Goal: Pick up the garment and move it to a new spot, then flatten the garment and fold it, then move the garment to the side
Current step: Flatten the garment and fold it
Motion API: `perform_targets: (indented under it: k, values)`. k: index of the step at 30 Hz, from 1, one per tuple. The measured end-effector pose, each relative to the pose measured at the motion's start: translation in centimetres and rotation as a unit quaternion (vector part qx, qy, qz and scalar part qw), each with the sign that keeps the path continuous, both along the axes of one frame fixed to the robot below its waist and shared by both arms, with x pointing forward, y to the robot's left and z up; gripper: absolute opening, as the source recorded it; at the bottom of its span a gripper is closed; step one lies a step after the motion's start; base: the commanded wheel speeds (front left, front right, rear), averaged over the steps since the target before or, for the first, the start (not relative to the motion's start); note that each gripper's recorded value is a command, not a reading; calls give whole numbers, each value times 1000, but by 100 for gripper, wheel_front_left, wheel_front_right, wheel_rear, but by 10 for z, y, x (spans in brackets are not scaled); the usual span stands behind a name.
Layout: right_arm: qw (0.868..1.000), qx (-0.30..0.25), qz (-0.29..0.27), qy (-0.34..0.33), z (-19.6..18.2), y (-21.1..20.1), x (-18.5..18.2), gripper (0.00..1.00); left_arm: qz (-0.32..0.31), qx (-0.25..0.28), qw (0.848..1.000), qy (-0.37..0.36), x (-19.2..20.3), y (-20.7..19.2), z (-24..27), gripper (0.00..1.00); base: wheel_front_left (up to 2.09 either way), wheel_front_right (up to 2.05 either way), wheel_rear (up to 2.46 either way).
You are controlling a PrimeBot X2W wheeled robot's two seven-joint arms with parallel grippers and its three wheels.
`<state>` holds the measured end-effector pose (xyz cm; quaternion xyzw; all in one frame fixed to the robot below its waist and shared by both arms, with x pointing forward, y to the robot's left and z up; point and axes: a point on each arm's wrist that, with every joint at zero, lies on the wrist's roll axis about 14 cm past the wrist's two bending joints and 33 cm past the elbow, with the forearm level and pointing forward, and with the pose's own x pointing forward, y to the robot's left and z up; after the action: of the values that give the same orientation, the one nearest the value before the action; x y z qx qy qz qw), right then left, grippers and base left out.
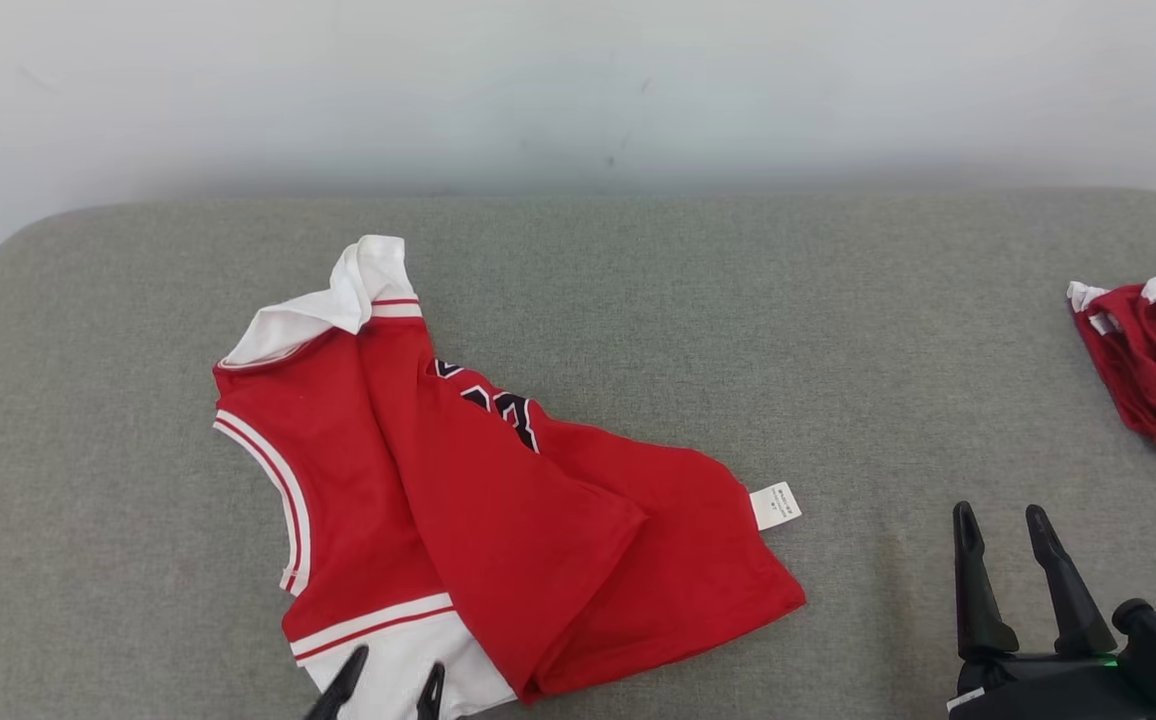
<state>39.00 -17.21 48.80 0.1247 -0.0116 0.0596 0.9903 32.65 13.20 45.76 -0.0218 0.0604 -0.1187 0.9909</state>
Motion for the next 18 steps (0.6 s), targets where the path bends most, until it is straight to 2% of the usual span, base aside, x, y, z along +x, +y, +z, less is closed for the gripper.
perform_targets:
  k: [7,18]
  values:
    - [1000,-3,-9,-8,6,-7,-8,100,34,-18,996,-81,27,7,45,100,0,0,0]
    - [999,-7,-39,-8,7,-28,-23,100,126,-30,981,-143,56,53,84,100,0,0,0]
